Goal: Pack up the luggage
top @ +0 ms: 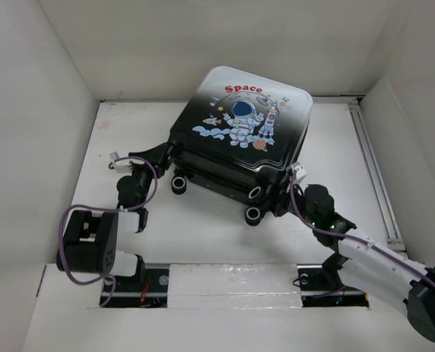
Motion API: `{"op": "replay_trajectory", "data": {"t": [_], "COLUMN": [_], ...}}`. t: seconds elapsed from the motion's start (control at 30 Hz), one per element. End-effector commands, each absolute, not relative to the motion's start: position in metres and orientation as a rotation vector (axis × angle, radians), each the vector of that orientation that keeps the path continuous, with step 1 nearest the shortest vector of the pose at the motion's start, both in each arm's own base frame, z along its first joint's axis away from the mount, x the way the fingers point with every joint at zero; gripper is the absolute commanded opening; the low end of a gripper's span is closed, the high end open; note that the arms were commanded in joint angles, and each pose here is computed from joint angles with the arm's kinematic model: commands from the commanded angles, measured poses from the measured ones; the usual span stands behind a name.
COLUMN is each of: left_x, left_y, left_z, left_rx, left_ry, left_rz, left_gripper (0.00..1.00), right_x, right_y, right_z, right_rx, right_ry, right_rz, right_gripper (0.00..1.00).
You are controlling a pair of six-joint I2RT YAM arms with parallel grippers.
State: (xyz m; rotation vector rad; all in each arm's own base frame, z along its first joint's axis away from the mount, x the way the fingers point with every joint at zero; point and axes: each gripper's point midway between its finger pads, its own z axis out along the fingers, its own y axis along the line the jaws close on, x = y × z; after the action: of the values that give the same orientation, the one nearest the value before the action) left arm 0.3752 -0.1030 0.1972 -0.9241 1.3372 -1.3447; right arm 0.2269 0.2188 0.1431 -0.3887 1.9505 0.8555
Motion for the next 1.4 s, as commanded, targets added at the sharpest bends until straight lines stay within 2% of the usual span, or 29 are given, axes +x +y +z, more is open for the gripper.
{"op": "replay_trajectory", "data": {"t": [0.0, 0.17, 0.3, 0.33, 0.37, 0.43, 0.47, 0.5, 0.67, 0.97, 1.1, 1.3, 1.37], "left_x": [0.315, 0.309, 0.304, 0.303, 0.301, 0.302, 0.298, 0.301, 0.299, 0.278, 0.267, 0.252, 0.246], "left_y": [-0.152, -0.152, -0.163, -0.166, -0.171, -0.177, -0.184, -0.187, -0.205, -0.253, -0.274, -0.288, -0.29], "left_z": [0.204, 0.204, 0.209, 0.216, 0.213, 0.223, 0.221, 0.221, 0.225, 0.221, 0.227, 0.24, 0.245], "left_rx": [-0.641, -0.667, -0.663, -0.645, -0.648, -0.626, -0.615, -0.621, -0.565, -0.456, -0.377, -0.337, -0.314], "left_ry": [1.434, 1.455, 1.459, 1.448, 1.461, 1.442, 1.463, 1.464, 1.476, 1.544, 1.557, 1.539, 1.533], "left_rz": [-1.487, -1.432, -1.434, -1.449, -1.453, -1.459, -1.475, -1.473, -1.522, -1.611, -1.693, -1.791, -1.811], "left_gripper": [0.0, 0.0, 0.0, 0.0, 0.0, 0.0, 0.0, 0.0, 0.0, 0.0, 0.0, 0.0, 0.0], "right_x": [0.223, 0.203, 0.205, 0.207, 0.208, 0.209, 0.209, 0.212, 0.215, 0.242, 0.263, 0.24, 0.227], "right_y": [0.238, 0.243, 0.241, 0.248, 0.251, 0.27, 0.277, 0.288, 0.33, 0.301, 0.331, 0.389, 0.406], "right_z": [0.177, 0.136, 0.127, 0.133, 0.109, 0.119, 0.089, 0.089, 0.076, 0.123, 0.128, 0.106, 0.116], "right_rx": [-0.326, -0.214, -0.065, -0.034, -0.069, -0.012, -0.082, -0.093, -0.198, -0.164, -0.284, -0.52, -0.56], "right_ry": [1.653, 1.673, 1.692, 1.678, 1.711, 1.654, 1.681, 1.662, 1.674, 1.673, 1.696, 1.65, 1.588], "right_rz": [0.996, 0.865, 0.581, 0.558, 0.455, 0.391, 0.276, 0.273, 0.433, 0.329, 0.503, 0.736, 0.872], "right_gripper": [0.0, 0.0, 0.0, 0.0, 0.0, 0.0, 0.0, 0.0, 0.0, 0.0, 0.0, 0.0, 0.0]}}
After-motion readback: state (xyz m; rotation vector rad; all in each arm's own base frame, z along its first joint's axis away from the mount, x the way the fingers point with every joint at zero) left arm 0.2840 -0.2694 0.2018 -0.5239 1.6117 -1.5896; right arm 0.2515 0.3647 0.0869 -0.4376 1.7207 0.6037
